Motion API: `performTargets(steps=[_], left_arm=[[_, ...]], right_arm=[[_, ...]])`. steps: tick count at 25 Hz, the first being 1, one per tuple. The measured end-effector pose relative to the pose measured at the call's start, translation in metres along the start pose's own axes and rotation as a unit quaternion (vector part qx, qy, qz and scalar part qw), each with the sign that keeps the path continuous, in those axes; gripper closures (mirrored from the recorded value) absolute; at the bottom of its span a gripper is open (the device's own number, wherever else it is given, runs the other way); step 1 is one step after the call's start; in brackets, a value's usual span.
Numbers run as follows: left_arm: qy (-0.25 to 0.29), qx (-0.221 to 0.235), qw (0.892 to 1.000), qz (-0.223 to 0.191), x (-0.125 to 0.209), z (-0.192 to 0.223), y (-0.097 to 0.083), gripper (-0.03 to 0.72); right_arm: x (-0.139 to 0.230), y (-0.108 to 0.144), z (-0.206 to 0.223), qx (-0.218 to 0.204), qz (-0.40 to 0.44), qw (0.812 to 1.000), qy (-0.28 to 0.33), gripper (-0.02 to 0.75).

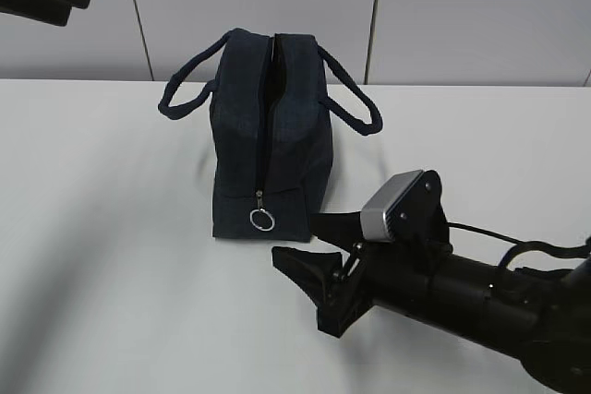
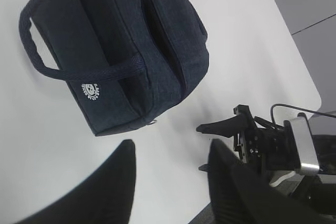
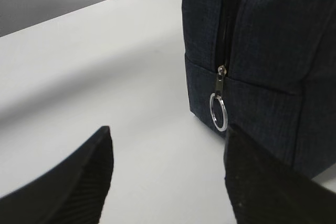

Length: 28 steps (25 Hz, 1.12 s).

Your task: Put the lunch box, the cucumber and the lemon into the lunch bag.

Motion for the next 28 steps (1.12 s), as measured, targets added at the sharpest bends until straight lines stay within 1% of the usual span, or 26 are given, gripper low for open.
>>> performTargets(steps=[9,20,24,28], left_arm=[[0.000,0.000,1.000,0.000,0.000,0.000,0.000,0.380],[0.000,0.000,1.000,0.000,0.000,0.000,0.000,0.395],[0.000,0.000,1.000,0.000,0.000,0.000,0.000,0.395],[0.000,0.000,1.000,0.000,0.000,0.000,0.000,0.395]], right_arm=[[0.011,-0.015,0.034,0.000,0.000,1.000,0.000,0.244],[0.013,-0.024,0.057,-0.002,-0.004,1.000,-0.012,0.244],[0.021,-0.027,0.059,0.000,0.000,1.000,-0.001,0.244],[0.021,-0.029,0.065,0.001,-0.003,1.000,-0.001,0.244]])
Point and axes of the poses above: a point on each arm's last joint axis where the gripper is mounted, z pointing out along that axis toward the gripper, y along the wrist's bending axis when the last joint is at zero, x = y × z, the point moved 4 cm from there along z, pointing out along that axis toward the gripper, and after that the axes turned 7 degrees about z, right-handed, at the moved point
